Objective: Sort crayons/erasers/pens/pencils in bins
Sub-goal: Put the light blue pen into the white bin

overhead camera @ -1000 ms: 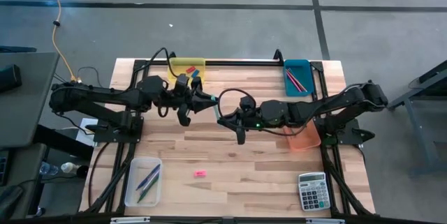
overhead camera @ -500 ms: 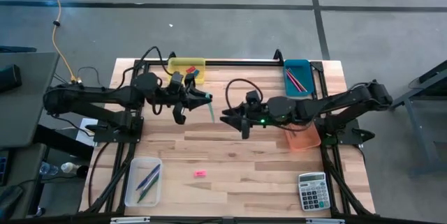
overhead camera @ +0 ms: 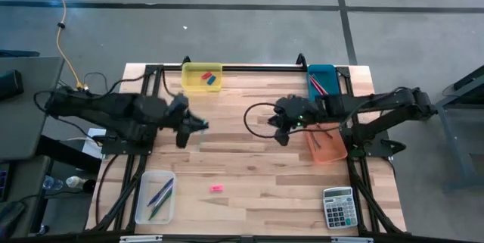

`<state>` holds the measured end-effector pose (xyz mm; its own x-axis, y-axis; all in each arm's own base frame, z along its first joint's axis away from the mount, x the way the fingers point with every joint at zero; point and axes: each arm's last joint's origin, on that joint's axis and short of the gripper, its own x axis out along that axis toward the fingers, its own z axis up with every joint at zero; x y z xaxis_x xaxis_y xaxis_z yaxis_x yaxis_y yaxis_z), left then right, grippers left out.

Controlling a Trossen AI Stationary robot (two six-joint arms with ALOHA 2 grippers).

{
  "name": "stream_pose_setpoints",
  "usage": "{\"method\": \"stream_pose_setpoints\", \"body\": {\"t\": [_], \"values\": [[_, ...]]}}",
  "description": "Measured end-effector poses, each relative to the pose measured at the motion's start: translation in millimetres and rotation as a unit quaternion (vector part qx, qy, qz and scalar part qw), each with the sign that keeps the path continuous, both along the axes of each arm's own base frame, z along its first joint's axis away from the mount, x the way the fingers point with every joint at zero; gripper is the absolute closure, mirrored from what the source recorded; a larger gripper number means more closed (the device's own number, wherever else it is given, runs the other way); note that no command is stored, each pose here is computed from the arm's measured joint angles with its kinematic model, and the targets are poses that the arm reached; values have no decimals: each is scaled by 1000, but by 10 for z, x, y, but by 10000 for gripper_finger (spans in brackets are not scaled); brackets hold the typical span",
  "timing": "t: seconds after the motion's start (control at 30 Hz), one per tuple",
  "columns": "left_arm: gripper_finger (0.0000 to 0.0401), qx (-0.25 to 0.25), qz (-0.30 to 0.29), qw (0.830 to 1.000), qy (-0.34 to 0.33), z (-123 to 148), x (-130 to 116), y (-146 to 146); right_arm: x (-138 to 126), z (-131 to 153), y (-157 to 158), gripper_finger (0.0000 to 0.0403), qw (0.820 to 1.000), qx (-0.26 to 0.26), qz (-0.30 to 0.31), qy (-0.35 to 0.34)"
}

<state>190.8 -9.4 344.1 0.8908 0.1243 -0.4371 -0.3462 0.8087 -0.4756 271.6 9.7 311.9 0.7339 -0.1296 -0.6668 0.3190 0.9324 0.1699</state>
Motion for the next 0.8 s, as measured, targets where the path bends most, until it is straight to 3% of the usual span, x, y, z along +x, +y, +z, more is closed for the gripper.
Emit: {"method": "stream_pose_setpoints", "body": {"t": [0.07,0.2,0.37,0.57,0.67,0.8], "values": [[381,-38,-3,999,30,18,-24,-155,-26,-31,-103,393,999,-8,17,26],[381,-108,-6,988,107,-95,-117,-513,-26,-26,-267,379,998,-35,53,28],[381,-164,4,960,229,-374,-252,-998,-23,-2,-461,396,994,-54,96,13],[381,-190,45,911,364,-657,-576,-1474,-54,3,-657,399,992,-53,115,5],[381,-195,67,898,390,-781,-697,-1614,-58,9,-698,401,992,-55,115,0],[381,-211,89,892,389,-986,-810,-1670,-53,15,-700,402,992,-53,114,-4]]}}
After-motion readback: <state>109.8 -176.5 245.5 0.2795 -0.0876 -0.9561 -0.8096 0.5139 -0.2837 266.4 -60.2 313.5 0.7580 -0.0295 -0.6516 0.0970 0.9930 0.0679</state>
